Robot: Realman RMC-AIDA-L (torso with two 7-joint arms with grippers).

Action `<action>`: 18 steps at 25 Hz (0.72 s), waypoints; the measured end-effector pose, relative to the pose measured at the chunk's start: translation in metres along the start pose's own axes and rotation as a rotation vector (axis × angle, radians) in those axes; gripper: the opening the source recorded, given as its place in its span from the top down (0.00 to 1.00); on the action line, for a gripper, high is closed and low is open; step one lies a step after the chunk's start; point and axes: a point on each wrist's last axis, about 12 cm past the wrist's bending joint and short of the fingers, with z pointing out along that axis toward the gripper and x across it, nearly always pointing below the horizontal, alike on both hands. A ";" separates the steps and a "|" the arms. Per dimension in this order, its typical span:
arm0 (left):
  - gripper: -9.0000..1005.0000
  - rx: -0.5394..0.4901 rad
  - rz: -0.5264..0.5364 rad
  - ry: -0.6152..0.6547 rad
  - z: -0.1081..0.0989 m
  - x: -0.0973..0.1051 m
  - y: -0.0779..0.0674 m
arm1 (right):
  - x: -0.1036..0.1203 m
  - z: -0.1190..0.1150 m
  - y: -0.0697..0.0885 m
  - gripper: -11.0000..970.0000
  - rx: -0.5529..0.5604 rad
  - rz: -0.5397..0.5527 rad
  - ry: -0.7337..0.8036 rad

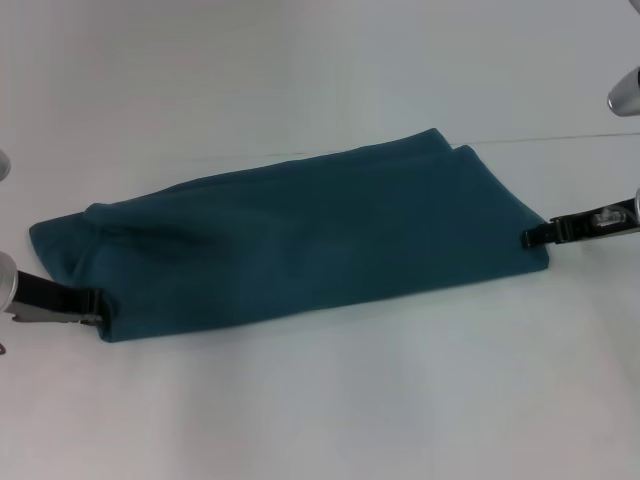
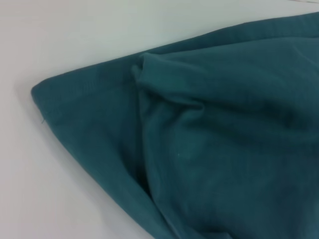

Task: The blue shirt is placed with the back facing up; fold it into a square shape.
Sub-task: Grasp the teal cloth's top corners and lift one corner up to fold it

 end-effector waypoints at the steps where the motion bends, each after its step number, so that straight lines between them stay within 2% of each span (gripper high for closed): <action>1: 0.94 0.000 0.000 0.000 0.000 0.000 0.000 | 0.000 0.001 0.001 0.15 0.002 -0.002 -0.005; 18: 0.94 0.001 0.002 0.001 0.000 0.000 0.000 | 0.008 0.018 0.008 0.24 0.011 -0.006 -0.006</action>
